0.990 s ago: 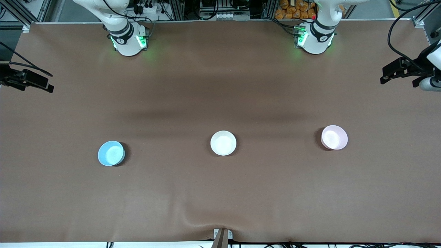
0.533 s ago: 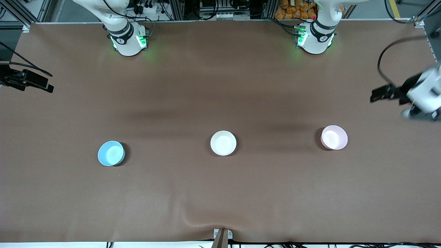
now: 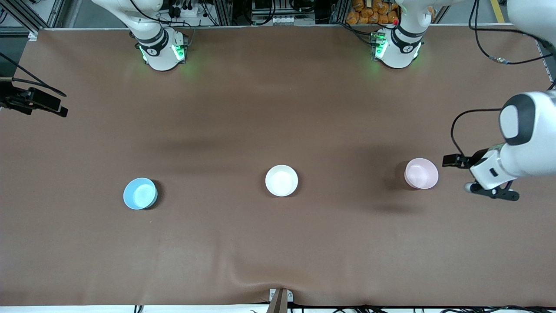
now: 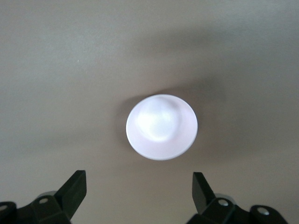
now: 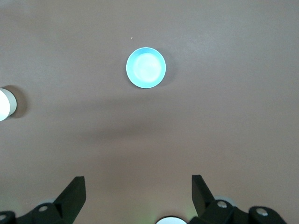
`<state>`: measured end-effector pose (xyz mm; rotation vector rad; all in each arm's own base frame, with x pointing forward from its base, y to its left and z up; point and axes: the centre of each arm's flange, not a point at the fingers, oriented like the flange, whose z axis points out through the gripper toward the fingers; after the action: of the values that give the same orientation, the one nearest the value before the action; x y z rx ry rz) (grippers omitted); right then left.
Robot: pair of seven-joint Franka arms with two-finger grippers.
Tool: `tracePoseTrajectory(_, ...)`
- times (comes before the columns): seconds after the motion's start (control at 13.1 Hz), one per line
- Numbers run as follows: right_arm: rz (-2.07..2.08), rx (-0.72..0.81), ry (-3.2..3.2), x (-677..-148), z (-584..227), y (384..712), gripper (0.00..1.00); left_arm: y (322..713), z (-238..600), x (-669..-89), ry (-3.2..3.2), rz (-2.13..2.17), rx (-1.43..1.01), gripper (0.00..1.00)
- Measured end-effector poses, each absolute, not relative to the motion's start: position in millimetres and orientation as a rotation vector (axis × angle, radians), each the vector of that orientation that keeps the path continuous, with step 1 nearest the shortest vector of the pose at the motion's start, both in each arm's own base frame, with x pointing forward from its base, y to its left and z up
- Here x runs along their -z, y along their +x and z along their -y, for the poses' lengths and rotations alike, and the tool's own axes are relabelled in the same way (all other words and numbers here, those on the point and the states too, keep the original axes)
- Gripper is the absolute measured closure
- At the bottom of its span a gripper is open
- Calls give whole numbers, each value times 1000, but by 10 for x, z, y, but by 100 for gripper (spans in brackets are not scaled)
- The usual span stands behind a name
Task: Stack pink and blue bowls on white bowl
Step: 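Move the left gripper down over the pink bowl rim, then close the left gripper on the pink bowl rim and lift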
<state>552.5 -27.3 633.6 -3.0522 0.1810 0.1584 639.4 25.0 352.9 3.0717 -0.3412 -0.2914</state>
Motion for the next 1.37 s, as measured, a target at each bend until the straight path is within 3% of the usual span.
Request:
tracePoseTrajectory(0.3, -181, -159, -3052, -6336, 274, 5525, 0, 6426, -336, -2827, 3069, 346, 290, 0)
tracePoseTrajectory(0.61, -182, -159, -3052, -6336, 276, 5525, 0, 6356, -315, -2521, 3064, 349, 306, 4)
tracePoseTrajectory(0.84, -182, -159, -3052, -6336, 275, 5525, 0, 6356, -344, -2414, 3059, 376, 301, 16)
tracePoseTrajectory(0.99, -182, -159, -3052, -6336, 276, 5525, 0, 6345, -427, -2327, 3055, 409, 279, 35)
tracePoseTrajectory(1.29, -182, -159, -3052, -6336, 277, 5525, 0, 6258, -532, -2140, 3053, 414, 270, 43)
tracePoseTrajectory(1.37, -182, -159, -3052, -6336, 277, 5525, 0, 6243, -520, -2118, 3052, 416, 273, 52)
